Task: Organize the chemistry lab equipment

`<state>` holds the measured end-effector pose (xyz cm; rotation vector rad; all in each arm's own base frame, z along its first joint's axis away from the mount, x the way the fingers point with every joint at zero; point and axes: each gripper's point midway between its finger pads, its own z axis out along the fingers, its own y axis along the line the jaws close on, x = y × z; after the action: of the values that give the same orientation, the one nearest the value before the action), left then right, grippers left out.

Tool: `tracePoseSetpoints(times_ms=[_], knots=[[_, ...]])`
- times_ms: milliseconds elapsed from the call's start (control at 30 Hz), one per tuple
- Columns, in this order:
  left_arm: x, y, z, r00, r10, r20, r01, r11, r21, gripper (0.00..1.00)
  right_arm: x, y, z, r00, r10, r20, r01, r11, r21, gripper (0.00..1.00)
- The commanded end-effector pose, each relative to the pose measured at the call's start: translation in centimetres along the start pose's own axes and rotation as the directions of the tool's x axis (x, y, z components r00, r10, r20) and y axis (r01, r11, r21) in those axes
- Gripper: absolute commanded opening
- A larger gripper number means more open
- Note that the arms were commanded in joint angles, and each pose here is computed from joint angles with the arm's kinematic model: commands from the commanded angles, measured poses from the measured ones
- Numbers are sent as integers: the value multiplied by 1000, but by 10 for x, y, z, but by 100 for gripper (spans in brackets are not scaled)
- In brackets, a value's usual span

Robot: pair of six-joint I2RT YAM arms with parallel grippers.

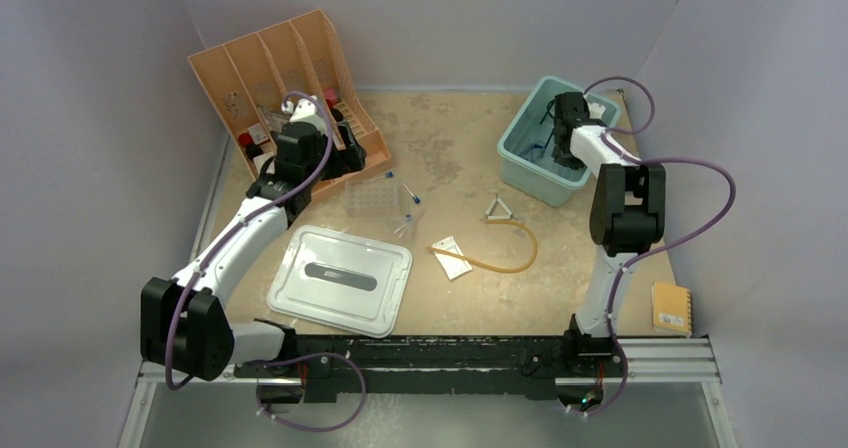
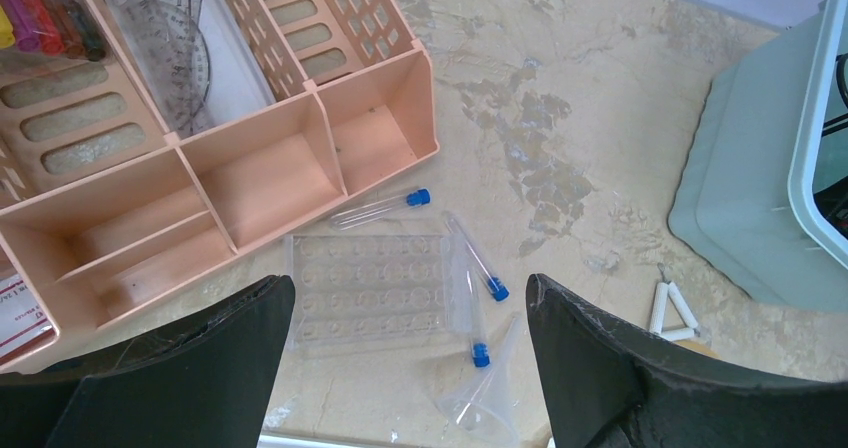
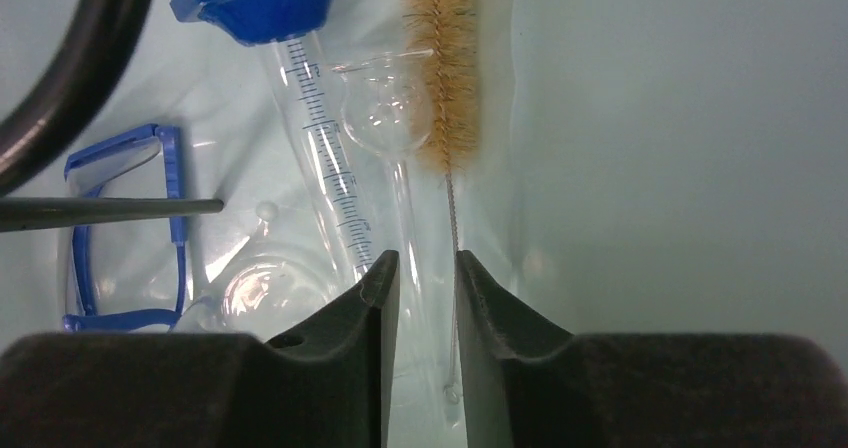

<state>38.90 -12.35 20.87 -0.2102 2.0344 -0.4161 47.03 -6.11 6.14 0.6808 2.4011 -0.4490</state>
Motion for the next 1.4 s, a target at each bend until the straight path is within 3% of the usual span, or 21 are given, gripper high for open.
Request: tracePoseSetpoints(times_ms=[0,300,433,633,767,833,967,1133,1367], knots=[[-26,-11,-2,997,19,71,-21,999,24,86,-39,-2,-20,993,58,101,-57,998,-15,31],[-26,-13,0,998,18,68,-20,999,31,86,-92,-2,-75,966,82,244,-50,989,-137,46],[-26,-14,-2,997,11,73,-14,999,37,86,-112,14,-112,947,40,319,57,956,-289,50],[-28,-17,-1,997,4,75,-7,999,52,86,-108,68,-178,910,-75,407,307,783,-541,52],[-26,-19,0,998,-6,70,2,998,63,86,-63,131,-230,795,-271,542,581,595,-555,55],[-26,-18,1,998,-9,70,5,998,60,86,-34,158,-248,758,-326,565,646,500,-577,55],[-21,-16,1,998,-24,66,20,998,56,86,20,201,-263,791,-336,511,612,407,-678,55],[-16,-17,3,997,-46,58,42,997,64,86,77,239,-256,885,-316,341,450,397,-800,55],[-12,-15,5,998,-48,46,46,997,60,86,143,247,-197,888,-448,98,361,551,-752,54]])
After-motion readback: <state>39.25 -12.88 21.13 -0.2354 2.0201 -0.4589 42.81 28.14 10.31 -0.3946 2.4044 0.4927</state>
